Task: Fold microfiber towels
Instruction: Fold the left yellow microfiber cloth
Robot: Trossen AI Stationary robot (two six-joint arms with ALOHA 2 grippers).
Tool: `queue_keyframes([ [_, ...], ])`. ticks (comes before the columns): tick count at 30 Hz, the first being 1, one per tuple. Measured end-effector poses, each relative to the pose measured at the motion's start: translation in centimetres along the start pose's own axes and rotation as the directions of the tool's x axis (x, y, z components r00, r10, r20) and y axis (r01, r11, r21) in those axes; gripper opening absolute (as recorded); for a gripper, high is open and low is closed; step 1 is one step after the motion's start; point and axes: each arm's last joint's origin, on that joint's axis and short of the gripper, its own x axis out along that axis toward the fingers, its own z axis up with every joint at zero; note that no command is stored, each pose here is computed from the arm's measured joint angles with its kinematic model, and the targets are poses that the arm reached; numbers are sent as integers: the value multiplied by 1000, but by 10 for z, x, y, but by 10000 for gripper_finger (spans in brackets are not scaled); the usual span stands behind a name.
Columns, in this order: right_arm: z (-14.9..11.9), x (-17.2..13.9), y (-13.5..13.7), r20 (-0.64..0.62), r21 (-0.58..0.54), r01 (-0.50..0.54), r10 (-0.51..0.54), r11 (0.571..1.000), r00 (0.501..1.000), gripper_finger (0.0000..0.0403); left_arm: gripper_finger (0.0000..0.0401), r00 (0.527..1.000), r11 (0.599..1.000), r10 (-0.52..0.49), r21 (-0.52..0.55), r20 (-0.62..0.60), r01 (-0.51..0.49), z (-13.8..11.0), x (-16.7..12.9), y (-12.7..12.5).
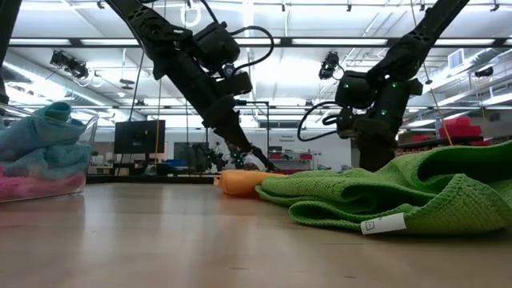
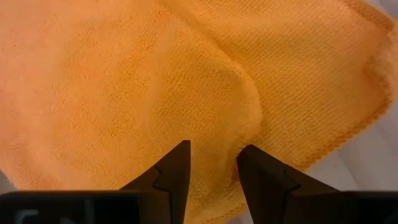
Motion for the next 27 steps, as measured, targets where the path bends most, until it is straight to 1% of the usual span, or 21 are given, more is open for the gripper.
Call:
queue_keyframes([
  [5, 2, 0, 0, 18, -5, -2, 2, 1000, 1000, 137, 21, 1000, 1000, 0, 0, 0, 0, 0, 0, 0],
  [7, 2, 0, 0, 25, -9, -2, 2, 1000, 1000, 128, 19, 1000, 1000, 0, 1, 0, 0, 0, 0, 0],
  [9, 3, 0, 0, 29, -11, 6, -6, 1000, 1000, 110, 19, 1000, 1000, 0, 1, 0, 0, 0, 0, 0],
  [14, 3, 0, -1, 32, -10, 42, -42, 999, 999, 45, 27, 1000, 1000, 0, 1, 0, 0, 0, 0, 0],
  [17, 3, 0, -1, 34, -10, 62, -62, 998, 998, 25, 31, 1000, 1000, 0, 1, -1, 0, 0, 0, 0],
  [21, 3, -1, -1, 35, -20, 71, -70, 997, 997, 10, 28, 1000, 1000, -2, 1, -11, 2, -1, 0, 0],
  [27, 4, -16, 1, 91, -25, 100, -98, 995, 991, 7, 18, 1000, 1000, -4, 2, -23, 4, -2, 0, 0],
])
